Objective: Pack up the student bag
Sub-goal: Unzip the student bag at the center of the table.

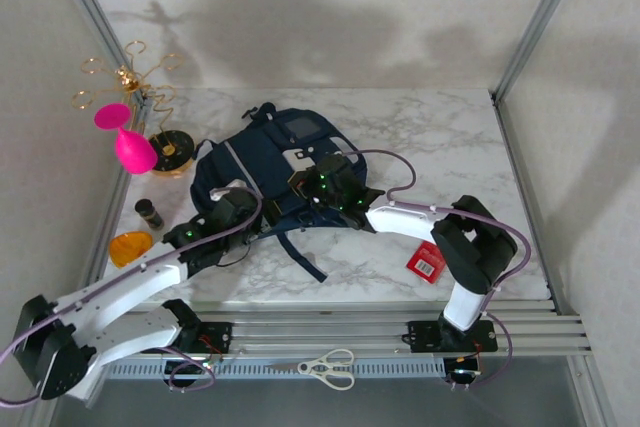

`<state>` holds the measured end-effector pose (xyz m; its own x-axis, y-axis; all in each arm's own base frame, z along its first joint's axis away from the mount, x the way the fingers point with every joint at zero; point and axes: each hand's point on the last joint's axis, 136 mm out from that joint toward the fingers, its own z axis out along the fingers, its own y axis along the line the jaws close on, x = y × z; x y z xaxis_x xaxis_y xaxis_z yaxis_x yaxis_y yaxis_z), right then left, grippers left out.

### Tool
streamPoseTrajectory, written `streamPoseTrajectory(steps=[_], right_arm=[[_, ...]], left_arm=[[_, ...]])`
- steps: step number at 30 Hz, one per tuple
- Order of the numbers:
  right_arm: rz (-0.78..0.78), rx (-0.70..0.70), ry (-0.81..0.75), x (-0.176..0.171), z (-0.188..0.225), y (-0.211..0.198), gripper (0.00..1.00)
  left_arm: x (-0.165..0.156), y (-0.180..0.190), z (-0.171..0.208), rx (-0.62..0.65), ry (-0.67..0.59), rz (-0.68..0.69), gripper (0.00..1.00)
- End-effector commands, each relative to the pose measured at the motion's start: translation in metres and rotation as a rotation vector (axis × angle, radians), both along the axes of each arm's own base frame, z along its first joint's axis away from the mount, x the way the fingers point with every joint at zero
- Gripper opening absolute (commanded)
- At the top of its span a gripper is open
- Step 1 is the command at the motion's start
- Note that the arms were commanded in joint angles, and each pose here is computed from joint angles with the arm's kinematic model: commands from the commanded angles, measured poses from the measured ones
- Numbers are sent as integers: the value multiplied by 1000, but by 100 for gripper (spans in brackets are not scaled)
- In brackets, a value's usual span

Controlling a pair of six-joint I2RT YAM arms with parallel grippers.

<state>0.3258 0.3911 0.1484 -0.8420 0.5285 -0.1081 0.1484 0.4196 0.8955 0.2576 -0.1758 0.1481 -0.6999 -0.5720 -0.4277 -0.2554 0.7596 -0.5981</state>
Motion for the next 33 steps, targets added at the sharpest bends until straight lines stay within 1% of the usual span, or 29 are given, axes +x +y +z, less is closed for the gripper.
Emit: streamPoseTrajectory(steps=[1,2,4,6,12,15,18,21,23,25,28,33], right_arm=[[41,121,-73,-1,41,24,0],[42,124,-76,-2,43,24,0],[44,119,-78,-3,43,24,0],[41,123,-79,-4,43,23,0],[38,121,-78,-6,42,21,0],[37,120,-76,-7,40,21,0],[42,127,-75,-11,40,23,0],[39,125,-75,-11,40,23,0],[34,127,-77,-10,40,22,0],[36,132,-80,-10,42,23,0],[32,133,-80,-10,42,22,0],[33,137,-84,-12,44,23,0]], left_arm=[[23,3,19,-47,-48,188,47],[25,5,17,-23,-43,207,45],[30,10,15,15,-42,241,45],[35,8,18,18,-58,250,44],[45,2,8,32,-25,288,40],[50,5,8,42,-34,319,35],[54,4,7,42,-38,336,34],[52,-2,3,29,-8,341,32],[46,2,5,45,-21,384,33],[40,8,-3,7,-8,434,36],[38,10,-5,-83,-22,479,38],[40,16,-9,-156,-18,578,41]])
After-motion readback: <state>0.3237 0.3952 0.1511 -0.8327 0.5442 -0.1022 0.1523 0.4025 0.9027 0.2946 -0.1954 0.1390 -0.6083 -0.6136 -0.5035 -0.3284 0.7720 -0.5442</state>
